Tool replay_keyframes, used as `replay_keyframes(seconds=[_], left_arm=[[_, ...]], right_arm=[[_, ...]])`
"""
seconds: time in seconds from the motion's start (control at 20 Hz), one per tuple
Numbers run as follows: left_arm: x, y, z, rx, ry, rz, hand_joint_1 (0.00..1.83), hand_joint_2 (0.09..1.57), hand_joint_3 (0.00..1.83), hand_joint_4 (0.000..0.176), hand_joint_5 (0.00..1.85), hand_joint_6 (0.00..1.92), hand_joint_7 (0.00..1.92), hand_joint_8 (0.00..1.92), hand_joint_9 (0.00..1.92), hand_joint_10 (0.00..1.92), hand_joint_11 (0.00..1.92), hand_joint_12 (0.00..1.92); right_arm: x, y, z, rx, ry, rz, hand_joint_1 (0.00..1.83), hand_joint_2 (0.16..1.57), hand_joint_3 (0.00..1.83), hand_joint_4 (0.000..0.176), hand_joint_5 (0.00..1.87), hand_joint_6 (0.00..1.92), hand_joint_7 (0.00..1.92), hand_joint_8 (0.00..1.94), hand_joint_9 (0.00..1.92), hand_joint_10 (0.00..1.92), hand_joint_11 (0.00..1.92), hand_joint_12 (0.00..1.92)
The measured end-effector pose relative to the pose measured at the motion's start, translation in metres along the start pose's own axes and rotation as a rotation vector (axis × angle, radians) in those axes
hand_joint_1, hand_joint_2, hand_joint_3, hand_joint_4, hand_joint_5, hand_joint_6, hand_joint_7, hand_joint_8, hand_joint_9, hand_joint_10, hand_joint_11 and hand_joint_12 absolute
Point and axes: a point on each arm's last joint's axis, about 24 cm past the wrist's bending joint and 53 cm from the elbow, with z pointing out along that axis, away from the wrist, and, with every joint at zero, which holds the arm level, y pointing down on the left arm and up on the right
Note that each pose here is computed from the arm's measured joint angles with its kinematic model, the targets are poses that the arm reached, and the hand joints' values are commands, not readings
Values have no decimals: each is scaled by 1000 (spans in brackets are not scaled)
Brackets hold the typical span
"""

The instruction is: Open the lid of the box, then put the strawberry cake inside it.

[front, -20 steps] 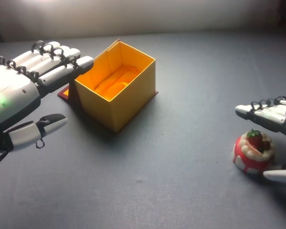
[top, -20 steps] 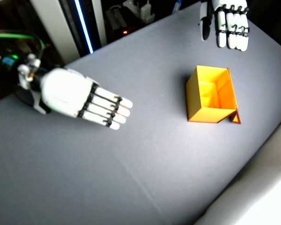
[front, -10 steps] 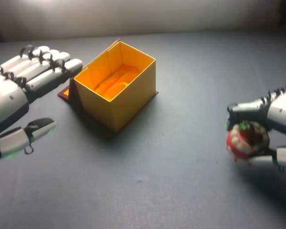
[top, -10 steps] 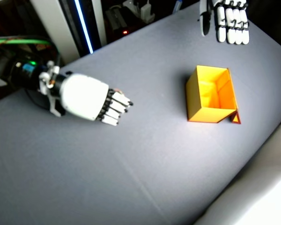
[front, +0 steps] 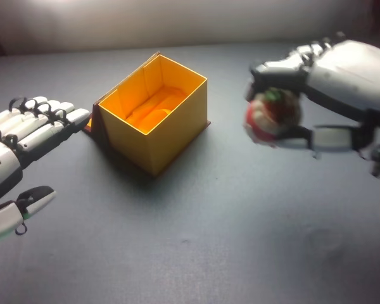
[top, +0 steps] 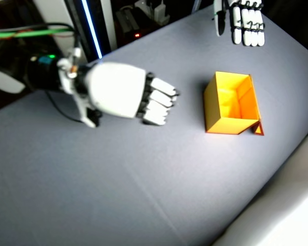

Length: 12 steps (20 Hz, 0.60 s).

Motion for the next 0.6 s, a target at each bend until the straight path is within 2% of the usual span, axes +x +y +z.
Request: replay_keyframes(seconds=[0.05, 0.1, 0.15, 0.2, 0.25, 0.3, 0.35, 0.4, 0.45, 0.5, 0.55, 0.6], left_arm=[[4, 3, -3, -8, 7, -7, 866, 1414, 0, 36, 0, 0, 0, 0, 0, 0, 0, 0], [5, 5, -5, -13, 5, -15, 866, 1414, 0, 36, 0, 0, 0, 0, 0, 0, 0, 0], [6, 9, -8, -30, -5, -31, 863, 1410, 0, 34, 0, 0, 0, 0, 0, 0, 0, 0], [7, 14, -12, -46, -10, -39, 886, 1402, 0, 39, 0, 0, 0, 0, 0, 0, 0, 0], [8, 17, -14, -55, -11, -43, 920, 1395, 0, 33, 3, 1, 0, 0, 0, 0, 0, 0], [8, 19, -14, -62, -11, -46, 885, 1401, 0, 34, 1, 0, 0, 0, 0, 0, 0, 0], [7, 18, -14, -59, -17, -49, 850, 1402, 0, 54, 0, 0, 0, 0, 0, 0, 0, 0], [8, 17, -14, -54, -21, -56, 806, 1411, 2, 53, 0, 0, 0, 0, 0, 0, 0, 0], [11, 18, -14, -56, -18, -63, 702, 1418, 6, 95, 0, 0, 0, 0, 0, 0, 0, 0], [15, 18, -14, -60, 0, -65, 753, 1407, 0, 102, 0, 0, 0, 0, 0, 0, 0, 0], [17, 18, -14, -60, 7, -67, 782, 1414, 1, 86, 0, 0, 0, 0, 0, 0, 0, 0], [17, 18, -14, -60, 7, -71, 772, 1416, 2, 85, 0, 0, 0, 0, 0, 0, 0, 0]], right_arm=[[-1, 7, 12, -21, -12, 2, 1150, 1264, 0, 0, 659, 1417, 772, 1387, 600, 1205, 82, 1857], [-1, 10, 19, -32, -11, -4, 1150, 1264, 0, 0, 659, 1417, 772, 1387, 600, 1205, 82, 1857], [-2, 15, 28, -44, -12, -8, 1298, 1242, 0, 0, 664, 1389, 776, 1285, 678, 1500, 229, 1864], [-5, 21, 37, -57, -18, -13, 1223, 1251, 3, 0, 669, 1269, 802, 1482, 803, 1599, 692, 1906], [-9, 27, 44, -71, -27, -18, 1207, 1255, 2, 0, 677, 1236, 795, 1544, 831, 1624, 815, 1875], [-13, 33, 52, -85, -35, -25, 1186, 1289, 6, 0, 648, 1220, 717, 1706, 864, 1822, 956, 1912], [-19, 40, 62, -101, -47, -33, 1184, 1295, 1, 0, 635, 1238, 718, 1702, 809, 1744, 866, 1899], [-19, 46, 69, -115, -49, -40, 1192, 1286, 0, 0, 643, 1217, 743, 1667, 886, 1711, 957, 1876], [-19, 50, 74, -122, -46, -45, 1106, 1317, 6, 0, 625, 1449, 634, 1606, 608, 1374, 599, 1733], [-16, 53, 84, -121, -33, -57, 1107, 1304, 3, 0, 624, 1443, 678, 1542, 657, 1179, 577, 1623], [-13, 54, 92, -114, -24, -62, 1183, 1268, 1, 0, 669, 1211, 764, 1565, 840, 1409, 809, 1713], [-11, 57, 101, -112, -19, -61, 1203, 1256, 0, 0, 690, 1153, 786, 1558, 855, 1432, 819, 1704]])
